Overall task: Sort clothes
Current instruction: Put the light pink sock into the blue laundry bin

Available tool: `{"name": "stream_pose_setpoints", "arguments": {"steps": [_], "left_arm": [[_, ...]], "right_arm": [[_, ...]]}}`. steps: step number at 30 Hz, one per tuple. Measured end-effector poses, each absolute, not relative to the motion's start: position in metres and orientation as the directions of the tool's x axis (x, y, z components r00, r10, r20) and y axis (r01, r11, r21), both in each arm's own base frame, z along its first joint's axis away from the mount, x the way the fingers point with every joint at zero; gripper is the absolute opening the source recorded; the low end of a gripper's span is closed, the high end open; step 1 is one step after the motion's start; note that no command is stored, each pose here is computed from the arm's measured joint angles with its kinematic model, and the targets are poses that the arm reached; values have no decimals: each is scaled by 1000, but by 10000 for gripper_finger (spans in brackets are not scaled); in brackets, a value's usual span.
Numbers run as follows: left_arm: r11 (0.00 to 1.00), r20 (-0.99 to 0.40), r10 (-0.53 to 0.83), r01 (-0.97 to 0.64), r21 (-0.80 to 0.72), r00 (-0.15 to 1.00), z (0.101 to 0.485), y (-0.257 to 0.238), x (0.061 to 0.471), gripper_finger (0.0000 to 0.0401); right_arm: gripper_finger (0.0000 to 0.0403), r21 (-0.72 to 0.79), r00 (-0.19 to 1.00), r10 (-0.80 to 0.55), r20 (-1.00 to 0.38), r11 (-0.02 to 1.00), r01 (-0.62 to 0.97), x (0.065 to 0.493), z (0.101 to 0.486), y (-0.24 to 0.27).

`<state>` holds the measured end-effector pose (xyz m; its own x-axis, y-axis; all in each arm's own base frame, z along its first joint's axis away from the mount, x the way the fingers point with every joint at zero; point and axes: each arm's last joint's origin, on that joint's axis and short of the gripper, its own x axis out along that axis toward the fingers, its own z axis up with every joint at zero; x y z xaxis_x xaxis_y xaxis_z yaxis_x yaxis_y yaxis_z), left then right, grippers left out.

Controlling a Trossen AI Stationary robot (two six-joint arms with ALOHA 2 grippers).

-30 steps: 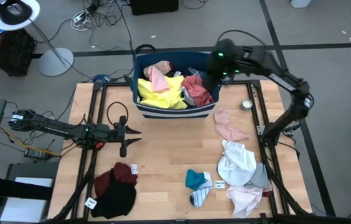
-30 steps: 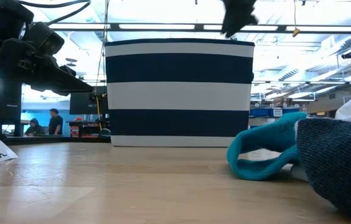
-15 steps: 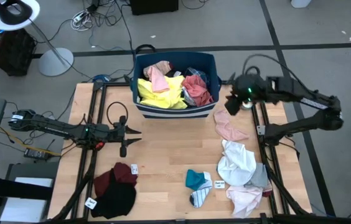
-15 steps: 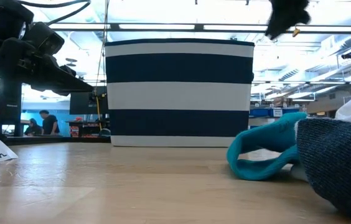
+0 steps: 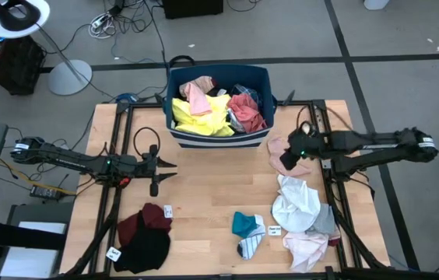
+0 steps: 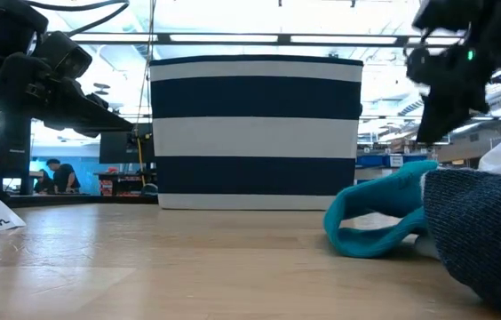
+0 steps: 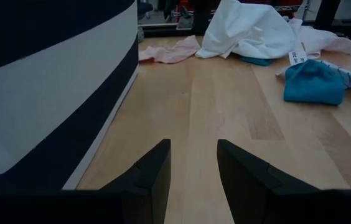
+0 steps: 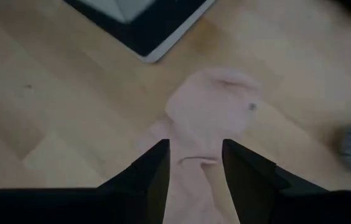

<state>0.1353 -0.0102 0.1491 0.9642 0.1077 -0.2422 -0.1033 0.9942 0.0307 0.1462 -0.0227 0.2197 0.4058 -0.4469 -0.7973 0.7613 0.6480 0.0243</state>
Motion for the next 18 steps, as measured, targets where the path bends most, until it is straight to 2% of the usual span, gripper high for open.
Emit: {"name": "stream_pose_setpoints", "arguments": {"steps": [10, 18], "left_arm": [[994, -243, 108, -104, 27, 964, 149, -10, 135, 136], [994, -243, 108, -104, 27, 964, 149, -10, 135, 136]], "right_arm": [[144, 73, 453, -487, -747, 617, 784, 150, 146, -28], [139, 108, 470, -519, -714, 581, 806, 144, 107, -35]]}}
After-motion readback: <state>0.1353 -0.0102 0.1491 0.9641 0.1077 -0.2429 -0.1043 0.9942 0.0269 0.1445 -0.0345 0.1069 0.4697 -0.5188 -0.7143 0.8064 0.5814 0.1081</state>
